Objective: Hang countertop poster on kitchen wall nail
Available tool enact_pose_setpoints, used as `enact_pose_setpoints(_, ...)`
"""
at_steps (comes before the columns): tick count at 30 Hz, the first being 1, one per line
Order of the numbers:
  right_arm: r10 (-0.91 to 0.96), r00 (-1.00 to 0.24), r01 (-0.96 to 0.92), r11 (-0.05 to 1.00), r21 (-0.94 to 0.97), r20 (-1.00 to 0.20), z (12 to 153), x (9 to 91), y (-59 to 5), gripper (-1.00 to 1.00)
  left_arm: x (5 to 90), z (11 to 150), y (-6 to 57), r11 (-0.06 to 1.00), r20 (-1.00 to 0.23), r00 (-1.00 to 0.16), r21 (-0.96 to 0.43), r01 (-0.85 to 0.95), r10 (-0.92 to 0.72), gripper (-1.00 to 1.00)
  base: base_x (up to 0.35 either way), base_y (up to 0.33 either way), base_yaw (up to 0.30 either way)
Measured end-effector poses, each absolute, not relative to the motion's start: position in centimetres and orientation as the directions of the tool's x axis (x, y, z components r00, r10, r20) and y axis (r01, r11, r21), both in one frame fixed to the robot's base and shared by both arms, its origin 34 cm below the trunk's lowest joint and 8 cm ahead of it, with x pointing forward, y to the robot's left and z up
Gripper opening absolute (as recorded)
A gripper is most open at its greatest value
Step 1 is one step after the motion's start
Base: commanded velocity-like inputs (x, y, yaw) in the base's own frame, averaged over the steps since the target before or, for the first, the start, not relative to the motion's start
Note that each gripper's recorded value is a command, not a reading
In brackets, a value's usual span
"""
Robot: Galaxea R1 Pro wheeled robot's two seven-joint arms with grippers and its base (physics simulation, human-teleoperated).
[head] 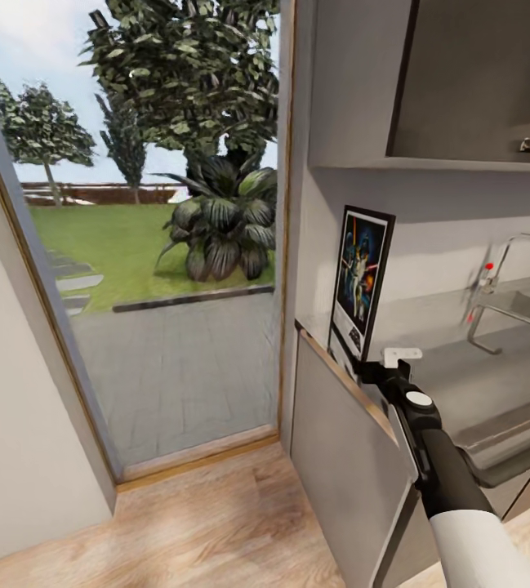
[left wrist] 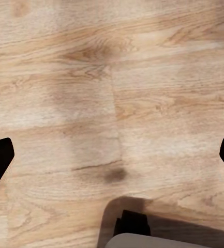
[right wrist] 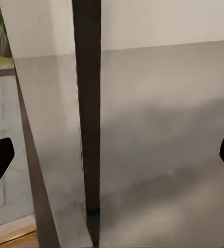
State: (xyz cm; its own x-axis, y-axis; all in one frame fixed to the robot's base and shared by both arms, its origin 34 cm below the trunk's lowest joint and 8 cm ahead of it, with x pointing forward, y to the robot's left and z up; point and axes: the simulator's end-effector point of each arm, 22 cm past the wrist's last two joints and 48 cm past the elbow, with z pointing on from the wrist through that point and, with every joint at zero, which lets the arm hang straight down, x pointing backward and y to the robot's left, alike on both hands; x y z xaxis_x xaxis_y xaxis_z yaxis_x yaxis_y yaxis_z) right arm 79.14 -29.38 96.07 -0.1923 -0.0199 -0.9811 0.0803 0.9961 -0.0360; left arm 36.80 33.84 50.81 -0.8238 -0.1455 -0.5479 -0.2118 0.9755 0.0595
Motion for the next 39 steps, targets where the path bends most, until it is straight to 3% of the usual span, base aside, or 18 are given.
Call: enact_pose_setpoints(39,-0.019,-0.203,0.078,0.996,-0.035,-0.979,95.48,79.2,-29.24,1.0,36.94,50.85,33.83,0.976,-0.55,-0.822,0.058,-0.211,-0.145,1.0,0.033,0.035,0.0)
